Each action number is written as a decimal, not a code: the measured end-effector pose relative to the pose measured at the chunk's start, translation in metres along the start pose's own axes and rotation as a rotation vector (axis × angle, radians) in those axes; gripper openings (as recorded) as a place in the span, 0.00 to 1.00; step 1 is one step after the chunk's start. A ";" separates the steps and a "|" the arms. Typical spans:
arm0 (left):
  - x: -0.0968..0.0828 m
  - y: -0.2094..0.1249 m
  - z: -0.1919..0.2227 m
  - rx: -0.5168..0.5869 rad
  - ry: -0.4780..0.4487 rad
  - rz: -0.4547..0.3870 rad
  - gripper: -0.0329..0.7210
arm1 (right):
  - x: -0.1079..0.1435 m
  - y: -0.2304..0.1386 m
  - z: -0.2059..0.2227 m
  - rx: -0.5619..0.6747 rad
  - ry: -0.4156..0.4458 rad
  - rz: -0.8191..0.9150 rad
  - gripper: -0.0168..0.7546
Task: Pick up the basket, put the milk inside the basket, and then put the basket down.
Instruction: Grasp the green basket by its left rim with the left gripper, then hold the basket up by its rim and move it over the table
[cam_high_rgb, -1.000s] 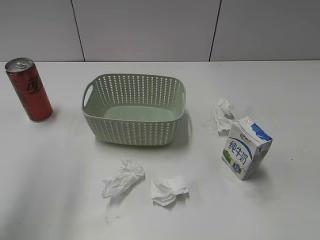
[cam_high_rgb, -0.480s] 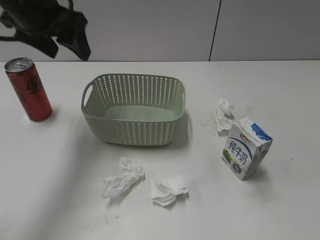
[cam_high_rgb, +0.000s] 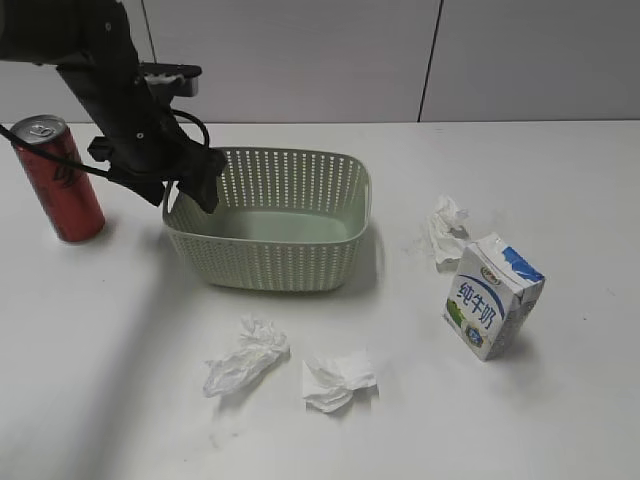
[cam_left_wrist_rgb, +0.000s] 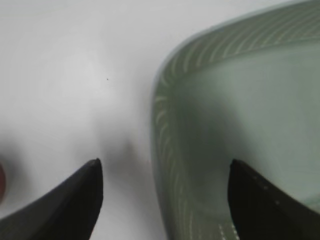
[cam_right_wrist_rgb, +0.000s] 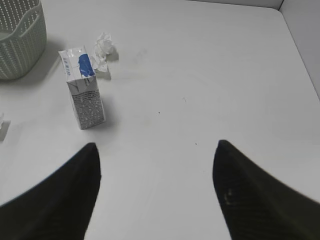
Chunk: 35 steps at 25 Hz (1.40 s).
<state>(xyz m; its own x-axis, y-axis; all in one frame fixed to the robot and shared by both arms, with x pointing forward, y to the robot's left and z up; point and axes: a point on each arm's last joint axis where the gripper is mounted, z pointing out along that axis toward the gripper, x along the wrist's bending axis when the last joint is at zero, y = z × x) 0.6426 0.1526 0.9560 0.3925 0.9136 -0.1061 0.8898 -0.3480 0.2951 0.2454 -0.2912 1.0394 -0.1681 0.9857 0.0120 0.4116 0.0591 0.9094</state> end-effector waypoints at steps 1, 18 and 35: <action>0.001 0.000 0.005 0.002 0.001 -0.002 0.83 | 0.000 0.000 0.000 0.000 0.000 0.000 0.71; 0.002 0.002 0.019 0.011 0.005 -0.111 0.04 | 0.000 0.000 0.000 0.000 0.001 0.001 0.71; -0.013 0.001 -0.072 -0.065 -0.013 -0.212 0.04 | 0.001 0.000 0.000 -0.001 0.016 0.011 0.71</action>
<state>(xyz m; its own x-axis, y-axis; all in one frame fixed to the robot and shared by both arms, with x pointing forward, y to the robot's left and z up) 0.6213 0.1554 1.0262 0.2019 0.9619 -0.1841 0.9359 -0.1341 0.3257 0.2452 -0.2898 1.0395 -0.1775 0.9837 0.0290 0.4126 0.0477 0.9097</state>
